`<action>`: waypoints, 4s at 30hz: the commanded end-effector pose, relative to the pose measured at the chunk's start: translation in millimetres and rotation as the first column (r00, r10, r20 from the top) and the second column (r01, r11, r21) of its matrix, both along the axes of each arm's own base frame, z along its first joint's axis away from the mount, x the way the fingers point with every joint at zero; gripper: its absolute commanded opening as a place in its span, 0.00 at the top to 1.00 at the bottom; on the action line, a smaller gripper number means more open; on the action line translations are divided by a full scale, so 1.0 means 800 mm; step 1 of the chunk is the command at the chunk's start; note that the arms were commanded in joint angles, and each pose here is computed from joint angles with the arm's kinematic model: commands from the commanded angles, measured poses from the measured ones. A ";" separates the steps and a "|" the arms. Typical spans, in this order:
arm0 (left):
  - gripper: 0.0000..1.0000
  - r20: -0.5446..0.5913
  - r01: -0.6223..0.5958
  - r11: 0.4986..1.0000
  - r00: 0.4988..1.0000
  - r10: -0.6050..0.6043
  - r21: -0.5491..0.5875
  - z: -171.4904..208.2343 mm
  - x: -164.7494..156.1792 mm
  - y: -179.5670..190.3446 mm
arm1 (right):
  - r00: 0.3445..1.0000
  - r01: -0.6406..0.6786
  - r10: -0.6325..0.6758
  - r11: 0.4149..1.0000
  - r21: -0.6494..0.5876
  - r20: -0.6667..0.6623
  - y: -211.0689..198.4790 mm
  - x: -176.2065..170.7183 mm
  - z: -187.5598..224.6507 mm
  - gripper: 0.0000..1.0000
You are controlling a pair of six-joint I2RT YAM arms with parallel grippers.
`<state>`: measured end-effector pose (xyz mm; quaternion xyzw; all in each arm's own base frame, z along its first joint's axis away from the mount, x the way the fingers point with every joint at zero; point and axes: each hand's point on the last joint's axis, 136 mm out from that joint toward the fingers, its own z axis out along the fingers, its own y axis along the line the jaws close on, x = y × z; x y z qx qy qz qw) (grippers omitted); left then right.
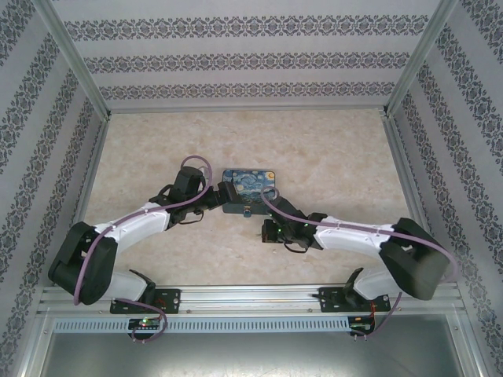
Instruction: Unlock a padlock with a key
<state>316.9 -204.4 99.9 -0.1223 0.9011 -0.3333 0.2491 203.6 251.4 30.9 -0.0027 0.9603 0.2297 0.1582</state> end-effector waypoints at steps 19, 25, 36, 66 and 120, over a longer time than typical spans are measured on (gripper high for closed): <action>0.00 0.020 0.019 0.999 1.000 -0.018 -0.038 0.007 0.002 -0.014 | 0.994 0.111 -0.111 0.994 -0.009 0.026 -0.021 0.007 0.007 0.49; 0.00 0.022 0.011 0.999 1.000 -0.010 -0.036 0.007 0.004 -0.013 | 0.966 0.257 -0.257 0.966 -0.038 0.003 -0.027 0.012 0.012 0.47; 0.00 -0.002 -0.079 0.995 0.997 0.079 -0.054 -0.002 0.011 -0.007 | 0.874 0.467 -0.480 0.873 -0.141 -0.075 -0.016 0.005 0.005 0.48; 0.00 0.031 -0.055 0.990 0.998 0.059 -0.132 -0.006 0.012 -0.019 | 0.831 0.491 -0.544 0.816 -0.304 -0.115 -0.006 0.002 -0.030 0.56; 0.00 -0.065 0.001 0.987 0.998 -0.012 -0.158 -0.003 -0.025 -0.039 | 0.954 0.296 -0.296 0.955 0.007 0.037 -0.031 0.000 0.025 1.00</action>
